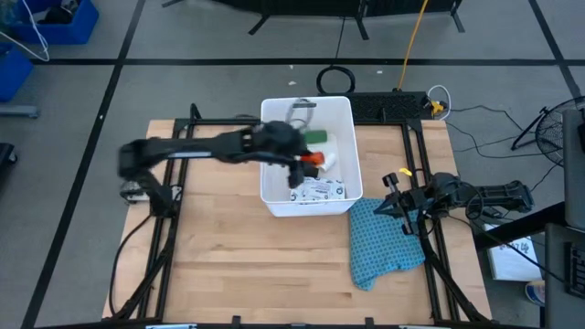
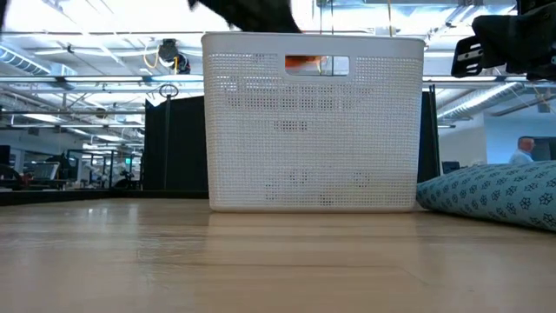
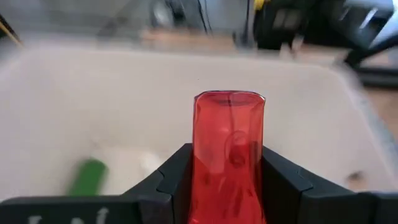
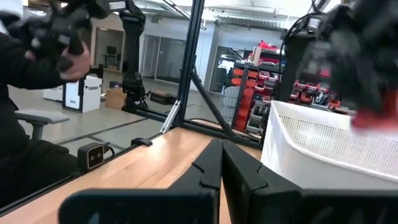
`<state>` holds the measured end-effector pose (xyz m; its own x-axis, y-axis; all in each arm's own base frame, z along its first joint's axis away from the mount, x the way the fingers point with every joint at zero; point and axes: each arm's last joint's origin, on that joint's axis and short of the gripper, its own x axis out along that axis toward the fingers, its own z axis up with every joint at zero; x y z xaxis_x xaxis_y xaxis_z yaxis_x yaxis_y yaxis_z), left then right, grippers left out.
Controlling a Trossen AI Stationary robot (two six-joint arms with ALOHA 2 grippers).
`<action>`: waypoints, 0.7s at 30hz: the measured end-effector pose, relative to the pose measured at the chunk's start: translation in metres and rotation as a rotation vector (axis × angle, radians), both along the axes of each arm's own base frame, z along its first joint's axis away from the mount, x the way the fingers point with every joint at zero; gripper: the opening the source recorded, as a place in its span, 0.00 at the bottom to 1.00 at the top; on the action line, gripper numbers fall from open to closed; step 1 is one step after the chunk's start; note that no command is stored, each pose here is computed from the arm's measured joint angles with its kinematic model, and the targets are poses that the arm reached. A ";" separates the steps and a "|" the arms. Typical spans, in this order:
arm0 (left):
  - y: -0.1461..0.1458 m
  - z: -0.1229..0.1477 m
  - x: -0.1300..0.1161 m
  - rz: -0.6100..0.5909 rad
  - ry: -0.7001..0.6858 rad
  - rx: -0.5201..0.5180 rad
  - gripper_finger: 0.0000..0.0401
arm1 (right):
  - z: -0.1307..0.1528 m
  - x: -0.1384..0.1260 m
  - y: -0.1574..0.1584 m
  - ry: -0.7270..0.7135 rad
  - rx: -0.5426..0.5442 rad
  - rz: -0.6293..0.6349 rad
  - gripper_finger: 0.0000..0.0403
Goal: Pick & place medical supplies in basket/bin
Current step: Put the red bottle into the white bin
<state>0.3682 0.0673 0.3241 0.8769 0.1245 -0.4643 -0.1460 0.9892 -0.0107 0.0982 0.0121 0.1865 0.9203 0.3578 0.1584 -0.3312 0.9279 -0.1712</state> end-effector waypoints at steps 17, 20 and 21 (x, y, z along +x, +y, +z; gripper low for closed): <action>0.036 -0.137 0.060 -0.016 0.365 -0.218 0.40 | -0.004 0.001 0.000 0.039 -0.001 0.001 0.00; 0.036 -0.135 0.060 -0.016 0.356 -0.210 0.48 | -0.004 0.001 0.000 0.040 -0.001 0.001 0.00; 0.036 -0.133 0.059 -0.020 0.352 -0.203 0.51 | -0.004 0.001 0.000 0.039 -0.001 0.001 0.00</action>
